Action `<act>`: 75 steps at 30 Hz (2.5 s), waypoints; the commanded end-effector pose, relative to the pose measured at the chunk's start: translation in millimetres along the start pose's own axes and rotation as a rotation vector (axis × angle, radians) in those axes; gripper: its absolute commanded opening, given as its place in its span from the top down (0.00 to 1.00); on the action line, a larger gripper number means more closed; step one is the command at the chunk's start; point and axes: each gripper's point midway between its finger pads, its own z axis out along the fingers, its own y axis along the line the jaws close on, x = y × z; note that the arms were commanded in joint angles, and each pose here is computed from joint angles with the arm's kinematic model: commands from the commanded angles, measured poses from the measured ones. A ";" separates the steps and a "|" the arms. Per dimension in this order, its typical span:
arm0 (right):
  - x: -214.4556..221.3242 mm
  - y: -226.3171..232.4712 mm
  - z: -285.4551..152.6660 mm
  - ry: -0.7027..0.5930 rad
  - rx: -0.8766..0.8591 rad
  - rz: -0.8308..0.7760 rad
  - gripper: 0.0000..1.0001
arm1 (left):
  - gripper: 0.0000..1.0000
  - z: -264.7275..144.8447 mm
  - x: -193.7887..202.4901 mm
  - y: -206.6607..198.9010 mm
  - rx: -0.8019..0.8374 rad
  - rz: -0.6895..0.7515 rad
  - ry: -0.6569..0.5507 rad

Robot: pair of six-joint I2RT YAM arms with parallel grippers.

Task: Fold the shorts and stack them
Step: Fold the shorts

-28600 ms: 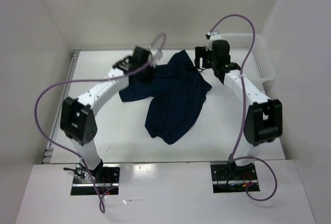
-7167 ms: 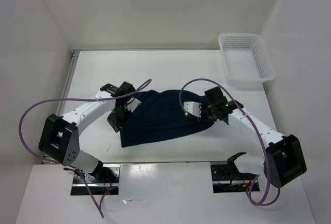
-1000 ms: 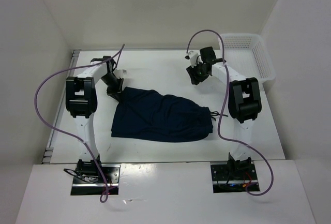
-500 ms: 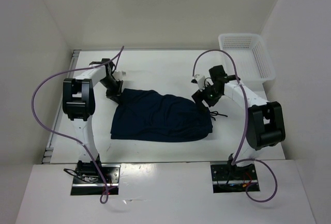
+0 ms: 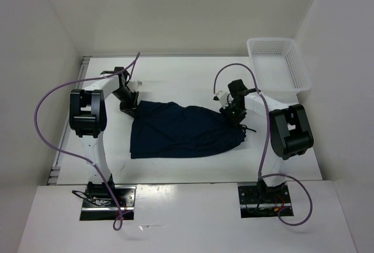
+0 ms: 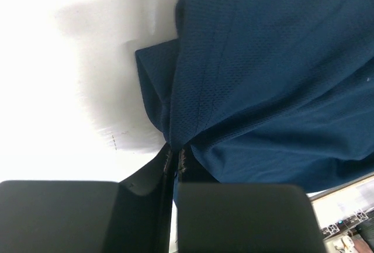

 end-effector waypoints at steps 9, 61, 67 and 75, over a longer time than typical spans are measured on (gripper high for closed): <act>-142.6 -111.9 -3.4 -0.292 0.357 0.178 1.00 | 1.00 -2.7 -53.5 35.8 -0.094 -0.001 -0.106; -199.4 95.9 41.0 -0.351 0.085 -0.500 0.84 | 0.45 -3.5 31.3 -10.0 -0.173 0.125 -0.006; -194.7 93.6 33.4 -0.351 0.101 -0.530 0.96 | 0.71 -2.6 34.8 -4.2 -0.202 0.123 0.005; -199.6 90.4 25.4 -0.354 0.119 -0.568 0.64 | 0.80 -8.1 30.3 2.0 -0.247 0.124 -0.003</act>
